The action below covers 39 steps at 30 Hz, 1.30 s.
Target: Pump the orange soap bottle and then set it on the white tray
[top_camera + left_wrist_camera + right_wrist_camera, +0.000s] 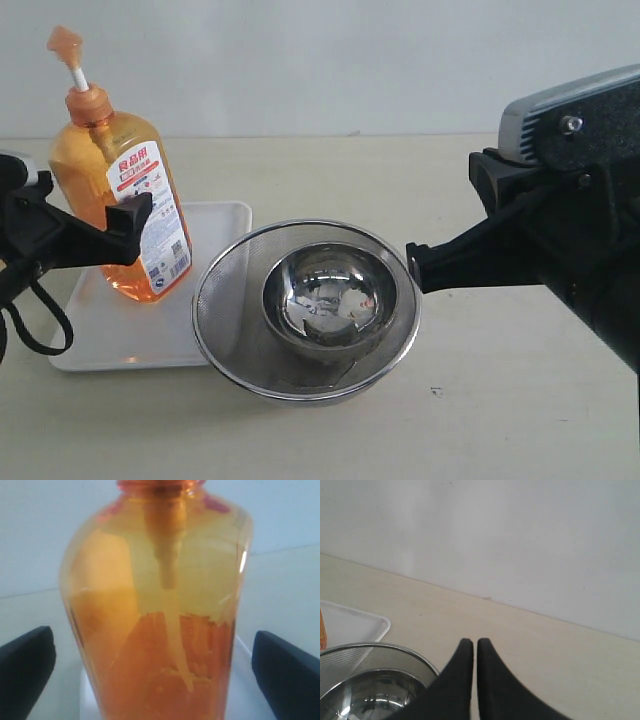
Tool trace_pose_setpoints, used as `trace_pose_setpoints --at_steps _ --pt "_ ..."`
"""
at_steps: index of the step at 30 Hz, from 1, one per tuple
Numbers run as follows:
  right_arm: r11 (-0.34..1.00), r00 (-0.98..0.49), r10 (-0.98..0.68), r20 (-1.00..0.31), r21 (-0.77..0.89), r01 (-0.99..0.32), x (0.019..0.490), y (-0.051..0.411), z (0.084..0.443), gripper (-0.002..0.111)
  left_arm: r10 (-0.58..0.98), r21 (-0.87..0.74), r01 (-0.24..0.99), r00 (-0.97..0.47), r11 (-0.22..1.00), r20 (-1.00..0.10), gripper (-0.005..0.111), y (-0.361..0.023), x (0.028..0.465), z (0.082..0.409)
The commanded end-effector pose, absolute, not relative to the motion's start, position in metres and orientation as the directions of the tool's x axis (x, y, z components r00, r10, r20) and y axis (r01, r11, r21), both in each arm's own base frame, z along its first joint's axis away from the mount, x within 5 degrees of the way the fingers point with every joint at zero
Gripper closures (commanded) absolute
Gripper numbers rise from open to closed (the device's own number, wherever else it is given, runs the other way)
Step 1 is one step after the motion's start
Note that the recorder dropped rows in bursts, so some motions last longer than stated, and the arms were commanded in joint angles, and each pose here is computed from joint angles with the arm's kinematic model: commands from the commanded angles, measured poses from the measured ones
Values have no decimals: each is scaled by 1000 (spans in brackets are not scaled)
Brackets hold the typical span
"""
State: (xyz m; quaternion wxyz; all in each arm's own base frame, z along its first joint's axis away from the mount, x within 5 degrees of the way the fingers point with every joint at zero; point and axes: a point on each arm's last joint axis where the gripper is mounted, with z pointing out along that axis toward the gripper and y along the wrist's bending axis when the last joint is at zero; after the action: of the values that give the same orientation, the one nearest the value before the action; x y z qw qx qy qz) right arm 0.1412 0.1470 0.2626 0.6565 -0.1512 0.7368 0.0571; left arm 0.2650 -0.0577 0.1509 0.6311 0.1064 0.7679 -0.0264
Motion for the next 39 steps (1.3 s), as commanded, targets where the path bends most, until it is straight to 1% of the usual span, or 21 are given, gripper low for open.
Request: trace_pose_setpoints --at_steps 1,11,13,15,21,25,29,36,39 --pt "944 -85 -150 -985 -118 -307 140 146 264 108 132 94 222 -165 970 -977 -3 -62 271 155" --pt "944 -85 -150 -985 -118 -307 140 146 264 108 134 94 225 -168 970 -977 -3 -63 275 153" --pt "944 -85 -150 -985 -118 -307 140 146 264 108 132 92 225 -170 970 -977 -1 -63 275 153" --pt "944 -85 -150 -985 -118 -307 140 146 264 108 133 92 226 -174 970 -976 6 -63 275 153" --pt "944 -85 -150 -985 -118 -307 140 146 264 108 97 56 216 -185 975 -978 46 -63 275 153" --pt "944 -83 -151 -985 -119 -308 140 146 264 108 88 42 218 -206 975 -975 61 -63 274 151" --pt "944 -83 -151 -985 -119 -308 140 146 264 108 58 8 211 -232 977 -971 69 -63 274 149" --pt "944 -83 -151 -985 -119 -308 140 146 264 108 -44 -101 203 -266 974 -963 70 -64 273 148" --pt "944 -83 -151 -985 -119 -308 140 146 264 108 -62 -121 201 -277 972 -959 70 -65 273 148"
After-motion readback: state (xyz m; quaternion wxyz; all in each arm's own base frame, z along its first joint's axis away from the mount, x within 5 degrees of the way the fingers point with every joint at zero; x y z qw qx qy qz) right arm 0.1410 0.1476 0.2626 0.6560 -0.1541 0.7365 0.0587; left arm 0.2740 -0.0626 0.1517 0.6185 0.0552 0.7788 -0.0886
